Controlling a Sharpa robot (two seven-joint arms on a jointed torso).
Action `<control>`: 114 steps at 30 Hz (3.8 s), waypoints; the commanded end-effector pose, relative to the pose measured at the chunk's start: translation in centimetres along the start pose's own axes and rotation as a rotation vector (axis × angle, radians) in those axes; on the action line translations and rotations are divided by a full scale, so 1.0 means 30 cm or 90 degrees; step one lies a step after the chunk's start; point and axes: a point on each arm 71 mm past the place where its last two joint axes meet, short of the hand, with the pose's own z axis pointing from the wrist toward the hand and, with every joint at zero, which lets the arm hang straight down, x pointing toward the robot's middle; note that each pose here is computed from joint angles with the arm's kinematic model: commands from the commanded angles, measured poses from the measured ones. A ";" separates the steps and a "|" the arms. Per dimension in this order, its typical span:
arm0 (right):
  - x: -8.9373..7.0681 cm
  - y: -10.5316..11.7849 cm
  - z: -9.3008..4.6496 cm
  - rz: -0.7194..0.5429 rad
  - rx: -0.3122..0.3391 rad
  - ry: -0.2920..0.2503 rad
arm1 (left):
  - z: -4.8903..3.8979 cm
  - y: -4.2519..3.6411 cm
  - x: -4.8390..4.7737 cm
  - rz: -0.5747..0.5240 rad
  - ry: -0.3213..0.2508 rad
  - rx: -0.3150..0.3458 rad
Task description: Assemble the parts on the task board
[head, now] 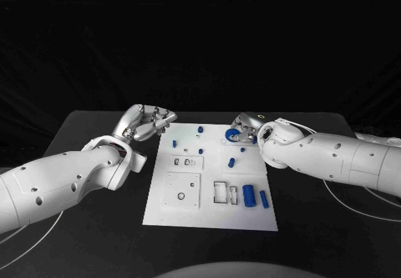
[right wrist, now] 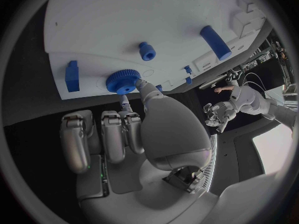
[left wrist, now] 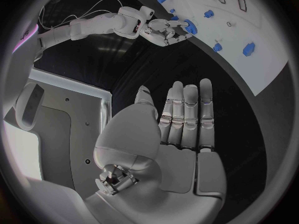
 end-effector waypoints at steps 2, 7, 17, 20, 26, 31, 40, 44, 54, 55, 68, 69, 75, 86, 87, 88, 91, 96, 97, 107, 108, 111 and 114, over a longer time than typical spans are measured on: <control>-0.004 -0.002 -0.002 -0.002 0.002 -0.012 | 0.005 -0.008 0.002 -0.002 0.001 0.008; -0.004 -0.008 -0.004 -0.002 0.007 -0.012 | 0.005 -0.006 0.001 -0.002 0.002 0.007; 0.000 -0.008 -0.006 -0.002 0.006 -0.009 | 0.005 -0.005 -0.001 -0.001 0.001 0.008; 0.002 -0.008 -0.007 -0.003 0.007 -0.006 | 0.006 -0.006 0.001 -0.002 0.002 0.009; 0.004 -0.011 -0.007 -0.004 0.009 -0.002 | 0.009 -0.006 0.004 -0.002 0.003 0.010; 0.008 -0.012 -0.007 -0.006 0.013 0.006 | 0.009 -0.005 0.003 -0.002 0.003 0.009; 0.012 -0.017 -0.008 -0.010 0.020 0.012 | 0.011 -0.004 0.006 -0.003 0.006 0.008; 0.012 -0.016 -0.008 -0.010 0.021 0.012 | 0.010 -0.004 0.005 -0.003 0.006 0.008; 0.013 -0.018 -0.009 -0.011 0.025 0.014 | 0.010 -0.004 0.005 -0.003 0.006 0.008; 0.014 -0.018 -0.010 -0.011 0.026 0.014 | 0.010 -0.004 0.005 -0.003 0.006 0.008; 0.017 -0.014 -0.010 -0.014 0.026 0.018 | 0.010 -0.006 0.007 -0.004 0.007 0.010; 0.017 -0.013 -0.010 -0.016 0.025 0.019 | 0.010 -0.006 0.007 -0.004 0.007 0.010; 0.015 -0.009 -0.011 -0.016 0.018 0.010 | 0.008 -0.006 0.005 -0.004 0.007 0.009; -0.002 -0.007 -0.013 0.050 0.004 -0.034 | 0.004 -0.005 0.001 -0.003 0.005 0.008; -0.005 -0.006 -0.014 0.057 0.001 -0.041 | 0.004 -0.005 0.000 -0.003 0.005 0.008; -0.008 -0.003 -0.015 0.065 -0.003 -0.049 | 0.003 -0.005 -0.001 -0.003 0.004 0.008; -0.016 0.005 -0.019 0.083 -0.014 -0.066 | 0.002 -0.004 -0.003 -0.003 0.004 0.007; -0.039 0.036 -0.025 0.109 -0.048 -0.094 | 0.003 -0.003 -0.003 -0.002 0.004 0.007; -0.044 0.044 -0.025 0.112 -0.055 -0.098 | 0.002 -0.003 -0.004 -0.002 0.004 0.007; -0.053 0.143 -0.011 0.125 -0.110 -0.092 | 0.004 -0.002 -0.003 -0.002 0.004 0.006; -0.051 0.159 -0.006 0.124 -0.117 -0.088 | 0.005 -0.002 -0.002 -0.002 0.004 0.007; -0.045 0.191 0.005 0.121 -0.129 -0.081 | 0.007 -0.002 -0.001 -0.002 0.005 0.007; -0.039 0.224 0.016 0.114 -0.141 -0.075 | 0.007 -0.003 0.000 -0.002 0.005 0.007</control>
